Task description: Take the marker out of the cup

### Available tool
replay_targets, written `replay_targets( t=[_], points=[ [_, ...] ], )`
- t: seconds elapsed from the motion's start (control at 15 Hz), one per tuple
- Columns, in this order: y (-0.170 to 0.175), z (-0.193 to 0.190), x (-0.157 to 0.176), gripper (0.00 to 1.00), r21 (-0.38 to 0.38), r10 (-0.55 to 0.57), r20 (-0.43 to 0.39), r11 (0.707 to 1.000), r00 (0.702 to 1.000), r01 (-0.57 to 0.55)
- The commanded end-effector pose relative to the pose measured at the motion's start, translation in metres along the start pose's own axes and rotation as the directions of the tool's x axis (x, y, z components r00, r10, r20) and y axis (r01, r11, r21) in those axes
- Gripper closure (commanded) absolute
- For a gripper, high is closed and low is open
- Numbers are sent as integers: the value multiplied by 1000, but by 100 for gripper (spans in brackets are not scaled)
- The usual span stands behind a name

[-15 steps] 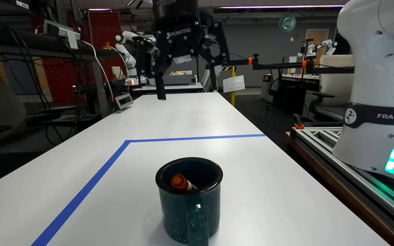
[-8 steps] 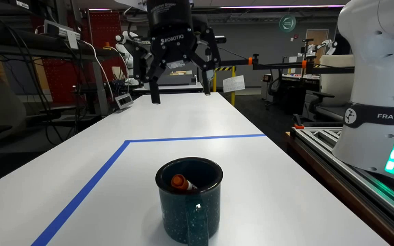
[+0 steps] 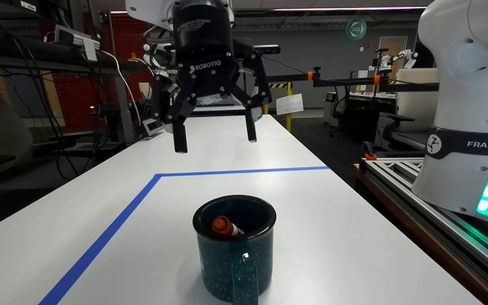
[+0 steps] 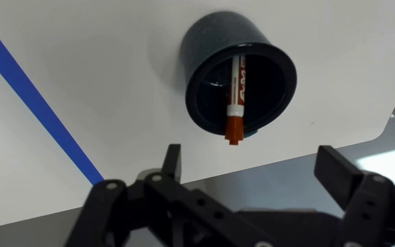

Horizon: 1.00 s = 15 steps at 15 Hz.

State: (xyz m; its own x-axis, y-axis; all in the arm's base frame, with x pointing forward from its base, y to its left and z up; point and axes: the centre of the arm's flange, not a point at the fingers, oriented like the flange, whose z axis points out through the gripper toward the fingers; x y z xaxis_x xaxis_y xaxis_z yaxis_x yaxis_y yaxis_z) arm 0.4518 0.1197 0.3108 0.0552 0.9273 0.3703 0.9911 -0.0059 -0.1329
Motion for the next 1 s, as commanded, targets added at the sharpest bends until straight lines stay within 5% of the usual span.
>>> replay_targets(
  t=[0.0, 0.6, 0.93],
  points=[
    [1, 21, 10, 0, -52, -12, -37, 999, 999, 10],
    [-8, 61, 10, 3, -90, 43, -60, 995, 997, -48],
    [-15, 65, 10, 43, -97, 48, -70, 994, 996, -55]
  ],
)
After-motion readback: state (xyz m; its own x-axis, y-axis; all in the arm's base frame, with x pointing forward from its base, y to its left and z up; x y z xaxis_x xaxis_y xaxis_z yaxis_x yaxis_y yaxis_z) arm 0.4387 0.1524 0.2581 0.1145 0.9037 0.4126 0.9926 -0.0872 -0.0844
